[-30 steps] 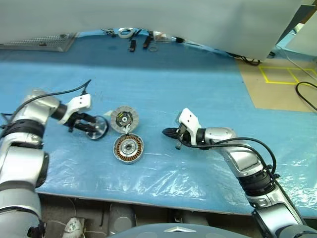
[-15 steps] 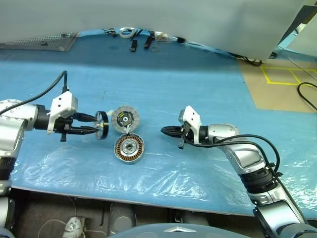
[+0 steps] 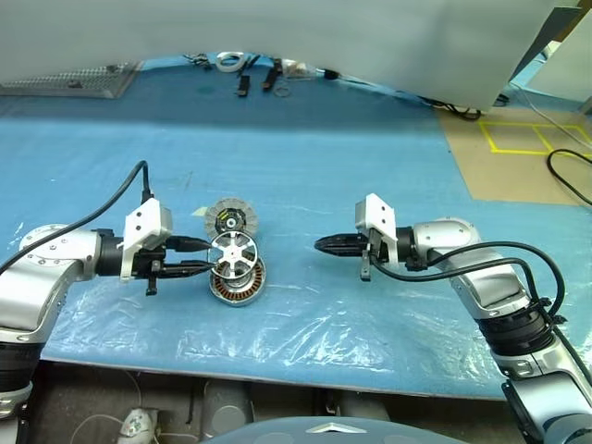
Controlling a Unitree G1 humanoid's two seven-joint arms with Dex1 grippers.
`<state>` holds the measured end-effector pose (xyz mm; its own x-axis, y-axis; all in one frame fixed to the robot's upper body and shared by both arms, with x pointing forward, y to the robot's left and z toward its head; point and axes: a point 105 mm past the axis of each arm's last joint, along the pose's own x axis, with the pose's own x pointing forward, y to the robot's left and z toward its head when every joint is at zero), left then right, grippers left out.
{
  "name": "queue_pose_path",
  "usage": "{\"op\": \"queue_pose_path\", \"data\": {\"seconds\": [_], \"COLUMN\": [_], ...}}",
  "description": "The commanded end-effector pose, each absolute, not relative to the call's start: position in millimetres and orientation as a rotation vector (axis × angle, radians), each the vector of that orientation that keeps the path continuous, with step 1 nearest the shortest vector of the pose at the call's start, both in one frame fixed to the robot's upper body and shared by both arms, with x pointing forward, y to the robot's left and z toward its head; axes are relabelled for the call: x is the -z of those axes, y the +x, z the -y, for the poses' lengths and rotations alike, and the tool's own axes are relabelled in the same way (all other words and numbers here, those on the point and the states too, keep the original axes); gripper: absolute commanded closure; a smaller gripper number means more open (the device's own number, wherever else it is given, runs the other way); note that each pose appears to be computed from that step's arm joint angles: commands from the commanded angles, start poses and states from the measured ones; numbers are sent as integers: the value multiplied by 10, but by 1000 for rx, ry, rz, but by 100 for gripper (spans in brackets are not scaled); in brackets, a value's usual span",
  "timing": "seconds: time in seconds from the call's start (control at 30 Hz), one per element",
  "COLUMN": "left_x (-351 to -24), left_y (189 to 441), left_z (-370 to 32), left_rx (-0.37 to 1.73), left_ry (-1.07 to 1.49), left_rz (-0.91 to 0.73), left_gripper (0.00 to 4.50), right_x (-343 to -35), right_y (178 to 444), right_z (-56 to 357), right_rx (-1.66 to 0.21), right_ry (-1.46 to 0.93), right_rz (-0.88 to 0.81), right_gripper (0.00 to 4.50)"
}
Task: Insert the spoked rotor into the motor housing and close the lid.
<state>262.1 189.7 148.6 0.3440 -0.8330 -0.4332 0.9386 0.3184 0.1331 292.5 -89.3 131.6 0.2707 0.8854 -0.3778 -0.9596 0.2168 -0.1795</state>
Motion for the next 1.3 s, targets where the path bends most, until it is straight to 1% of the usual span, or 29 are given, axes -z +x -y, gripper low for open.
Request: {"op": "queue_pose_path", "data": {"seconds": [0.03, 0.13, 0.27, 0.37, 0.47, 0.5, 0.57, 0.77, 0.87, 0.93, 1.03, 1.1, 1.2, 1.3], "left_x": [-1638, -1685, -1902, -2005, -1999, -1960, -1898, -1909, -1863, -1818, -1819, -1862, -1825, -1819], "left_y": [2614, 2642, 2760, 2828, 2804, 2813, 2870, 2968, 2918, 2905, 2930, 2944, 2975, 2977], "left_z": [-1911, -1935, -1814, -1654, -1531, -1524, -1485, -1300, -1332, -1415, -1504, -1467, -1539, -1484], "left_rx": [1190, 1198, 1247, 1321, 1415, 1421, 1412, 1358, 1354, 1368, 1415, 1460, 1486, 1532], "left_ry": [422, 461, 538, 603, 670, 718, 779, 823, 889, 1003, 1139, 1188, 1278, 1288], "left_rz": [-284, -331, -336, -347, -423, -456, -520, -562, -558, -509, -378, -253, -230, -200], "left_gripper": [266, 266, 266, 203, 104, 65, 5, 5, 5, 5, 5, 5, 5, 5], "right_x": [-1371, -1334, -1273, -1220, -1180, -1164, -1127, -1037, -1015, -989, -979, -960, -939, -918], "right_y": [2955, 2958, 2979, 2968, 2966, 2966, 2952, 2899, 2875, 2873, 2871, 2874, 2876, 2857], "right_z": [881, 871, 865, 845, 827, 820, 792, 727, 731, 749, 762, 770, 770, 762], "right_rx": [-1291, -1289, -1271, -1273, -1271, -1270, -1268, -1259, -1254, -1247, -1244, -1241, -1236, -1237], "right_ry": [-441, -441, -439, -434, -435, -435, -432, -429, -424, -426, -425, -431, -437, -440], "right_rz": [-175, -182, -196, -207, -214, -216, -220, -228, -234, -243, -248, -254, -259, -263], "right_gripper": [450, 450, 450, 450, 450, 450, 450, 450, 450, 450, 450, 450, 450, 450]}}
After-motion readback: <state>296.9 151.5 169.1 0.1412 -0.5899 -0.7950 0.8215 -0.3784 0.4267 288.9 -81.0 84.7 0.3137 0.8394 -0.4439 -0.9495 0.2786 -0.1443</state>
